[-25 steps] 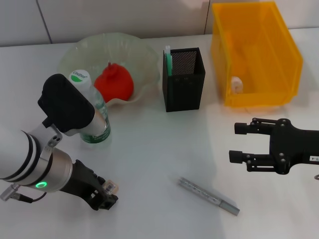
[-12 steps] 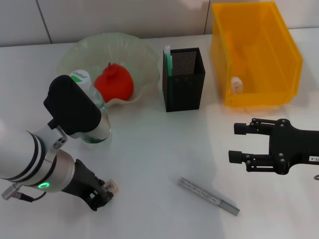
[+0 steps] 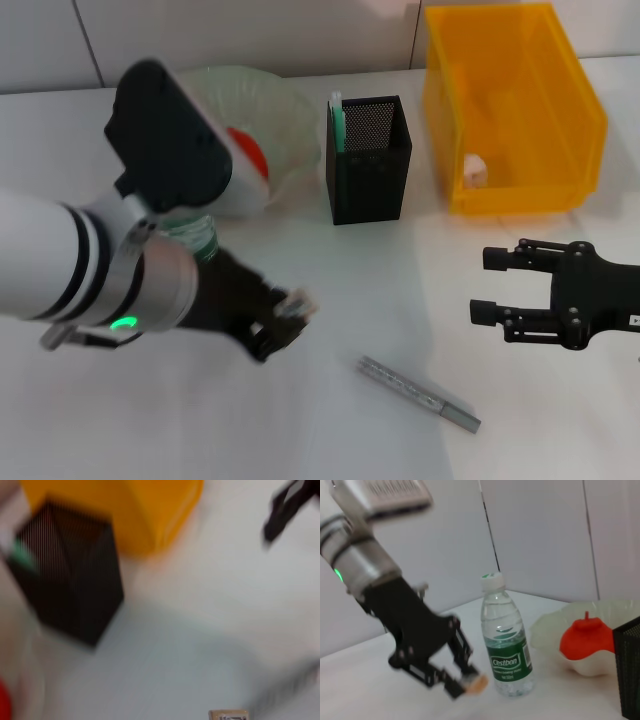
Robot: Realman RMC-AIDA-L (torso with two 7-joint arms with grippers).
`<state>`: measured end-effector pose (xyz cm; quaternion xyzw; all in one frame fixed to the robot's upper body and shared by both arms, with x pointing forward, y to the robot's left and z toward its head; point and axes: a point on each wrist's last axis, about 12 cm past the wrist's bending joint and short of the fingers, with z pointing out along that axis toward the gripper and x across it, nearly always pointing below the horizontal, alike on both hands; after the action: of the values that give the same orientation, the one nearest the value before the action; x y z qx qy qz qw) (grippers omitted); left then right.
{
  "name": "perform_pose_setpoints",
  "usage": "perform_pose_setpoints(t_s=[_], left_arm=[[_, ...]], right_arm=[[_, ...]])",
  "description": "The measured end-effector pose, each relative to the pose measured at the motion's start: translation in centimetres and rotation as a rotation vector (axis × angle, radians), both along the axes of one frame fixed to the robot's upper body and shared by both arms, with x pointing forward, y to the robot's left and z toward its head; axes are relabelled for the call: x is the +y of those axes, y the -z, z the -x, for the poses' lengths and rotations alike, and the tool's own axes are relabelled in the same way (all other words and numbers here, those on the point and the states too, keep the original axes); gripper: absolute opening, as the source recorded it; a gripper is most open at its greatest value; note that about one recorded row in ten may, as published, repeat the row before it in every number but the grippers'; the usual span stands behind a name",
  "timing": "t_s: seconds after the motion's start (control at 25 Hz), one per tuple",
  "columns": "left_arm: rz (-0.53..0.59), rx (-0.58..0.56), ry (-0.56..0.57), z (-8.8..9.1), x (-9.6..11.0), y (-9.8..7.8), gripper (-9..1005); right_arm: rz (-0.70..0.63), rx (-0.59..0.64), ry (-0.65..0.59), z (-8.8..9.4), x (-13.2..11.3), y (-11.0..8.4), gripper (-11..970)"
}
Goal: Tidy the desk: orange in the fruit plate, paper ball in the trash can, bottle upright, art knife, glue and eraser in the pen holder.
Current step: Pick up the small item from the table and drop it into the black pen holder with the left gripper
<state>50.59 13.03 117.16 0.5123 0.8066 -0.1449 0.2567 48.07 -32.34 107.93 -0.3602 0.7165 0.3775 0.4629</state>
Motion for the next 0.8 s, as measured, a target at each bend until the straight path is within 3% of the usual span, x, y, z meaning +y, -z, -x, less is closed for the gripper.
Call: perform_pose_setpoints(t_s=[0.12, 0.24, 0.28, 0.36, 0.6, 0.68, 0.8], left_arm=[[0.111, -0.079, 0.038, -0.2, -1.6, -2.3, 270], [0.111, -0.079, 0.038, -0.2, -1.6, -2.3, 270], [0.206, -0.173, 0.060, -1.1, -3.1, -4.0, 270], [0.271, -0.268, 0.060, -2.3, -4.2, -5.0, 270], [0.305, -0.347, 0.046, -4.5, -5.7, -4.6, 270], [0.291, -0.399, 0.040, -6.3, -6.8, -3.0, 270], [0.293, -0.411, 0.031, -6.8, -7.0, -2.7, 269]], right_arm=[[-0.002, 0.005, 0.008, 0.1, -0.1, 0.1, 746], [-0.009, 0.015, 0.014, 0.3, -0.1, 0.4, 745], [-0.011, 0.019, 0.015, 0.3, -0.1, 0.4, 745], [-0.013, 0.024, 0.020, 0.4, -0.2, 0.6, 745], [-0.014, 0.043, 0.046, 0.6, -0.3, 1.1, 745], [-0.016, 0.045, 0.048, 0.6, -0.3, 1.2, 745], [-0.020, 0.045, 0.044, 0.5, 0.0, 1.2, 745]])
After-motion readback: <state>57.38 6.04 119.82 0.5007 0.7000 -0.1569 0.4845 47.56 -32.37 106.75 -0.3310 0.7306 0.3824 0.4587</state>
